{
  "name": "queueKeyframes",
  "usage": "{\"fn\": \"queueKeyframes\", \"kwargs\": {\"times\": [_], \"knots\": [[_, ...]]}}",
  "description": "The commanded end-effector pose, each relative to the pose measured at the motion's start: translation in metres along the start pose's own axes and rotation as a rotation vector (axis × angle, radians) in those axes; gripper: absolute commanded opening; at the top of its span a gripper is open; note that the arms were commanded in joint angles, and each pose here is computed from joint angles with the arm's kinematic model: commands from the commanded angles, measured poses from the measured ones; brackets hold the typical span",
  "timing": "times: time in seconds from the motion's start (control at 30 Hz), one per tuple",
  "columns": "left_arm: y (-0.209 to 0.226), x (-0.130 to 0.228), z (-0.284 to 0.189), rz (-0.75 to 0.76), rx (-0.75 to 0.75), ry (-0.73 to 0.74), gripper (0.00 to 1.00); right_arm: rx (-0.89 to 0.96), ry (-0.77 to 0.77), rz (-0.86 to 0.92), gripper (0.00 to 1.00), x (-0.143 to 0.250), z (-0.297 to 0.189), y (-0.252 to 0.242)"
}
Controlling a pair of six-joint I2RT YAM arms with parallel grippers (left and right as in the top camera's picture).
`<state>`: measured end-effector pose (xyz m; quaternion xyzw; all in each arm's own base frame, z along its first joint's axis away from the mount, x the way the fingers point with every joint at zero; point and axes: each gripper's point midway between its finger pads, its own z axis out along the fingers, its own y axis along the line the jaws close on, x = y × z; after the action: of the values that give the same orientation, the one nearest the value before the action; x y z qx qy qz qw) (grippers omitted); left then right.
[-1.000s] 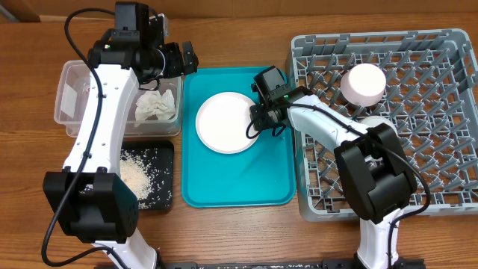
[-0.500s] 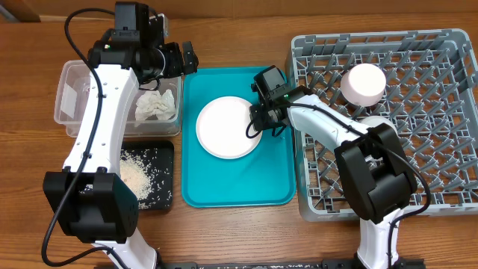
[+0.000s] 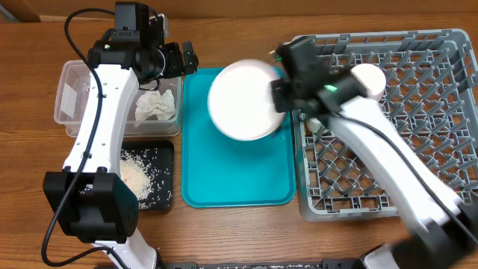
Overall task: Sort waste into correct bins and load items into the dishwasher
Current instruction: 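Carry the plate into the rack and stand it upright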
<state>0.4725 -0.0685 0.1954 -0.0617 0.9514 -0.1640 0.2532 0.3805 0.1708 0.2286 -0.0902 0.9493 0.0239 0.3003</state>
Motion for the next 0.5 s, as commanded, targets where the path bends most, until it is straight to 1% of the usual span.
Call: {"fn": "queueKeyframes", "kwargs": {"times": [0.0, 0.07, 0.2, 0.23, 0.37, 0.47], "knots": [[-0.007, -0.009, -0.014, 0.008, 0.009, -0.040, 1.00, 0.320, -0.155, 0.033, 0.04, -0.019, -0.060, -0.069], [-0.007, -0.009, -0.014, 0.008, 0.009, -0.040, 1.00, 0.425, -0.169, 0.019, 0.04, -0.014, -0.085, -0.095], [-0.007, -0.009, -0.014, 0.008, 0.009, -0.040, 1.00, 0.571, -0.134, -0.047, 0.04, 0.000, -0.117, -0.135], [-0.007, -0.009, -0.014, 0.008, 0.009, -0.040, 1.00, 0.645, -0.128, -0.036, 0.04, 0.003, -0.126, -0.152], [-0.007, -0.009, -0.014, 0.008, 0.009, -0.040, 1.00, 0.879, -0.085, -0.010, 0.04, 0.012, -0.151, -0.200], [-0.007, -0.009, -0.014, 0.008, 0.009, -0.040, 1.00, 0.974, -0.032, -0.018, 0.04, 0.017, -0.158, -0.223]]}}
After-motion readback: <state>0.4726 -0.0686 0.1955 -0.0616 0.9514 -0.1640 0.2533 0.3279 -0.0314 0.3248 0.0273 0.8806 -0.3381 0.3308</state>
